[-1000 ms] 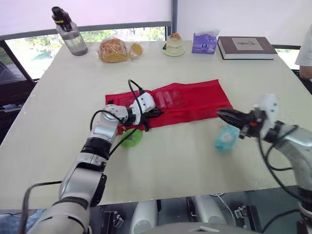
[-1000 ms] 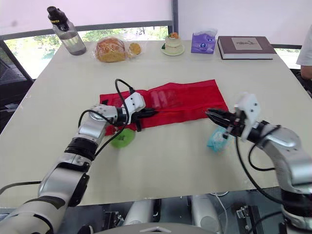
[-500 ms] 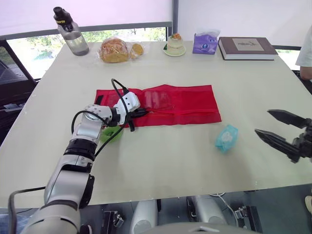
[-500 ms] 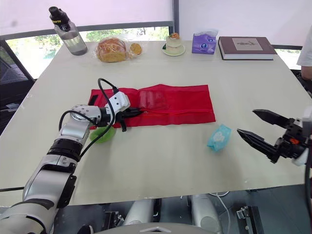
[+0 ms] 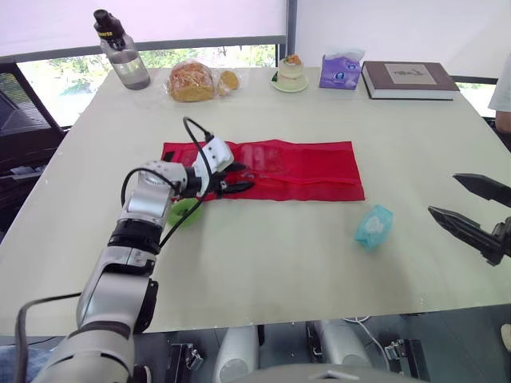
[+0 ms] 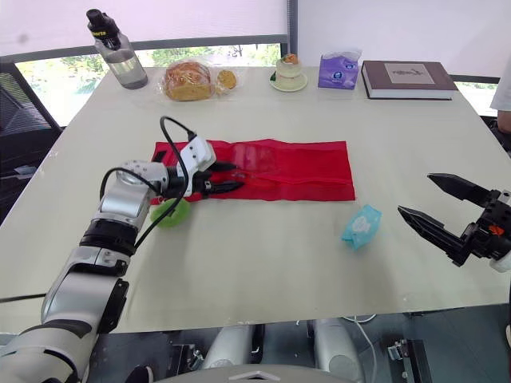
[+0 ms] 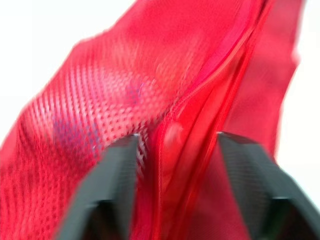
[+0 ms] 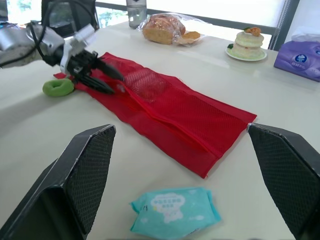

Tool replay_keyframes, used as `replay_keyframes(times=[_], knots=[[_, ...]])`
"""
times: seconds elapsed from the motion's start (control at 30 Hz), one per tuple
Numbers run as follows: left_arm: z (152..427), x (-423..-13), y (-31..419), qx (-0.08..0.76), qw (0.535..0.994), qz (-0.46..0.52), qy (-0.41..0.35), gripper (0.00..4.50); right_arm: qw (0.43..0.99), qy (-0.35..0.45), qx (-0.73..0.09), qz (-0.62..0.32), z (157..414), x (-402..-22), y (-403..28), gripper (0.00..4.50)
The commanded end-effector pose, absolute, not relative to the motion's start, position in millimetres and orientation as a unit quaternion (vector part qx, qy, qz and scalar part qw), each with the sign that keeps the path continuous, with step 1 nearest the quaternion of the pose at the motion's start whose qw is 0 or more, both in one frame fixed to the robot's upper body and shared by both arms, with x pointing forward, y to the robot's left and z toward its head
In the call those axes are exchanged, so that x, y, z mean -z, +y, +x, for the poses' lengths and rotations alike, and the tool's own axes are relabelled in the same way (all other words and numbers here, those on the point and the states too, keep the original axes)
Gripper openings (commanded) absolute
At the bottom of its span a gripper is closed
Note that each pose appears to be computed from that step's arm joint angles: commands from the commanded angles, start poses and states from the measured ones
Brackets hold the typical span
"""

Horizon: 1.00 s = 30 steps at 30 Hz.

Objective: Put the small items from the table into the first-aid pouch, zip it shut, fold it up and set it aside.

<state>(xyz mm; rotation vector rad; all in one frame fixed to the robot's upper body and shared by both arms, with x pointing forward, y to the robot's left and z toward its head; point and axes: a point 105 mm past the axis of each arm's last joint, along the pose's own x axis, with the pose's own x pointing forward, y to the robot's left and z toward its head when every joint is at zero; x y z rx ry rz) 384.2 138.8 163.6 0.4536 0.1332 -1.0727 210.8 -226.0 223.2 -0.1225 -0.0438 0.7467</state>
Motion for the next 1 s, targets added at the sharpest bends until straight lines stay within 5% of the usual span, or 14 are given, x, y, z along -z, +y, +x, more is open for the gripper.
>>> replay_keyframes(times=[0.03, 0.33, 1.0], knots=[[377, -186, 92, 0.559, 0.806, 0.194, 0.011, 4.46, 0.928, -0.042, -0.361, -0.079, 208, -229, -221, 4.50], [393, -168, 21, 0.559, 0.805, 0.199, 0.007, 4.46, 0.934, -0.054, -0.341, -0.089, 204, -231, -218, 4.50], [423, -138, -3, 0.496, 0.820, 0.287, 0.023, 4.46, 0.946, -0.047, -0.309, -0.091, 192, -226, -221, 4.50]])
